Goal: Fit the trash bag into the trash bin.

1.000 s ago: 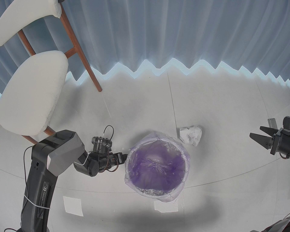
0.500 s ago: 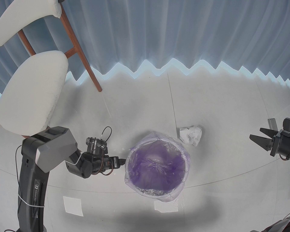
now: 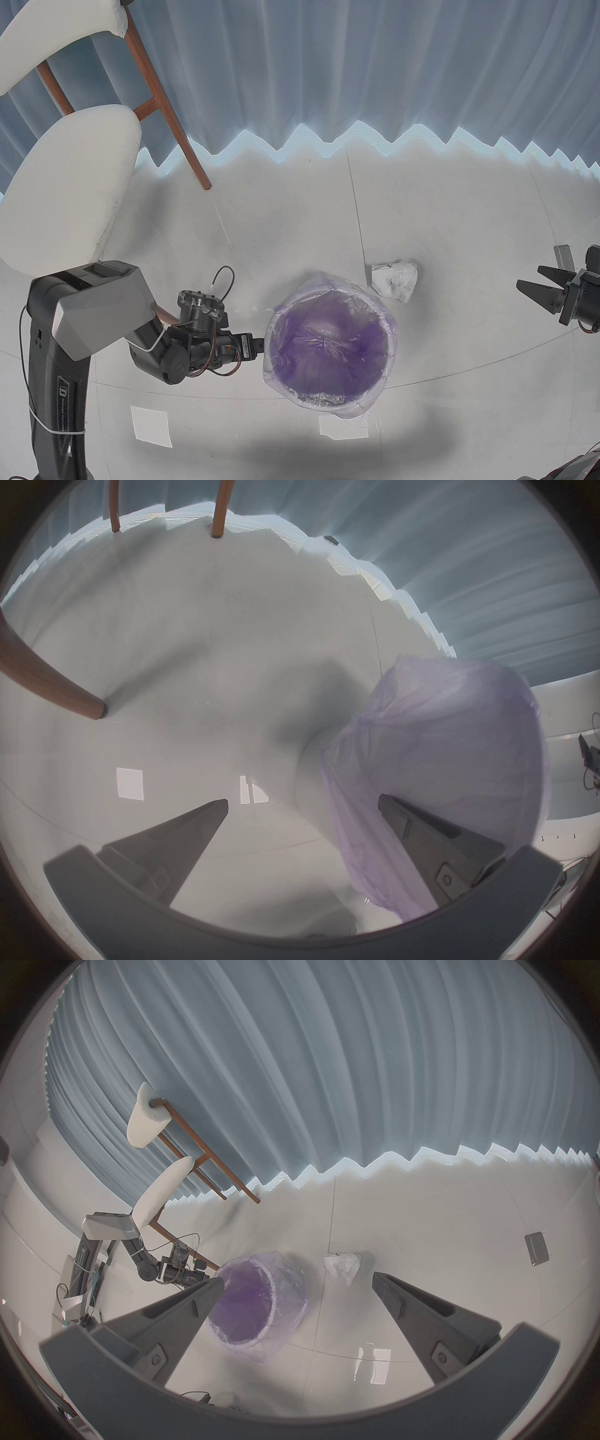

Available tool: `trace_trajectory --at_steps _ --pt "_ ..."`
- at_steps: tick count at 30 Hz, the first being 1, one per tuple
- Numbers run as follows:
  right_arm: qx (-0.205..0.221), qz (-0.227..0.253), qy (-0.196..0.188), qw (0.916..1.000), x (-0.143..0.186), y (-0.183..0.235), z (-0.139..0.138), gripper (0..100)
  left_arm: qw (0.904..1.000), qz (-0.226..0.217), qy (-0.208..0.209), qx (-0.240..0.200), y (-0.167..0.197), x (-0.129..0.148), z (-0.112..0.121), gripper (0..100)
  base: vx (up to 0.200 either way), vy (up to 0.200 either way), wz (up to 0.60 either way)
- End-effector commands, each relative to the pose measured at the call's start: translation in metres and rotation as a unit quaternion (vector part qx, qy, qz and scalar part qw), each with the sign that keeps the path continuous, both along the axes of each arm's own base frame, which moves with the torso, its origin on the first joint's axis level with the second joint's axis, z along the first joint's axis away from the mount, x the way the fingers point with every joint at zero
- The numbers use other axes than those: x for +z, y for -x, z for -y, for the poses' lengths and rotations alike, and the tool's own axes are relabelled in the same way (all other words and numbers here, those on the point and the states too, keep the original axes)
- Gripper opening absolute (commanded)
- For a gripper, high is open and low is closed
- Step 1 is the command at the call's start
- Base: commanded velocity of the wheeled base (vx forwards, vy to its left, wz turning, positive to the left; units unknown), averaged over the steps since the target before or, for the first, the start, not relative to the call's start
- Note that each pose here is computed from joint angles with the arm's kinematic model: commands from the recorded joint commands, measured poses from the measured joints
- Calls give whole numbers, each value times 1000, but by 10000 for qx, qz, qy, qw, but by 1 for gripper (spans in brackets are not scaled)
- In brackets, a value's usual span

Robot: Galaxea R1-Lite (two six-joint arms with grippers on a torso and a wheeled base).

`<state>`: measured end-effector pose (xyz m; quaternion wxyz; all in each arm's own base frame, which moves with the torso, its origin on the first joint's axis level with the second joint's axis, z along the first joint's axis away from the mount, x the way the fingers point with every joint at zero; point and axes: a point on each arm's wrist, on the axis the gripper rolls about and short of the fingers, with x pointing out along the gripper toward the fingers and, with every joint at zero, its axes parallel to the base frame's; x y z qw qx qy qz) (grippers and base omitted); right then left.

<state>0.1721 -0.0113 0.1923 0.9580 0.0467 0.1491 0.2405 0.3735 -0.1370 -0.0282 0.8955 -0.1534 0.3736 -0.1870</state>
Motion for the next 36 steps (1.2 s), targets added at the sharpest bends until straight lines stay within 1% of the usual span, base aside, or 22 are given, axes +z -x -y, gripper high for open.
trace_trajectory --at_steps 1,4,6,8,10,11,14,19,22,25,28,29,32,34,35,36 --pt "0 17 1 10000 1 -1 0 100 9998 -90 -136 -84 -1 -17 14 100 0 0 0" --pt "0 -6 -2 10000 0 -1 0 100 9995 -75 -292 50 -9 -26 17 100 0 0 0" --pt "0 -6 -2 10000 0 -1 0 100 9995 -75 -292 50 -9 -26 17 100 0 0 0" --pt "-2 -17 -10 10000 0 -1 0 100 9975 -284 -638 126 -19 -31 18 100 0 0 0" --pt "-2 -10 -9 10000 0 -1 0 100 9960 -400 -783 124 -23 -32 19 100 0 0 0" --pt "-2 -2 -7 10000 0 -1 0 100 9944 -550 -896 120 -28 -32 20 100 0 0 0" --pt "-19 25 -10 10000 2 0 1 100 9926 -682 -997 127 -40 -28 26 100 0 0 0" --pt "-117 59 2 9999 3 0 4 100 9888 -835 -1211 266 -59 -25 31 100 0 0 0" --pt "-119 48 -6 9999 3 0 4 100 9871 -844 -1307 370 -63 -25 30 100 0 0 0" --pt "-117 59 2 9999 3 0 4 100 9848 -850 -1421 514 -64 -25 24 100 0 0 0" --pt "-117 59 2 9999 3 0 4 100 9799 -986 -1568 742 -59 -29 6 100 0 0 0" --pt "-117 59 2 9999 3 0 4 100 9784 -1026 -1593 824 -55 -25 -1 100 0 0 0" --pt "-119 78 -1 9999 4 1 4 100 9802 -956 -1467 929 -38 -1 -16 100 0 0 0" --pt "-119 93 1 9999 4 3 3 100 9829 -845 -1338 941 -15 13 -26 100 0 0 0" --pt "-119 93 1 9999 4 3 3 100 9835 -829 -1314 928 -11 15 -27 100 0 0 0" --pt "-119 63 -3 9999 2 3 3 100 9872 -712 -1153 840 15 23 -34 100 0 0 0"
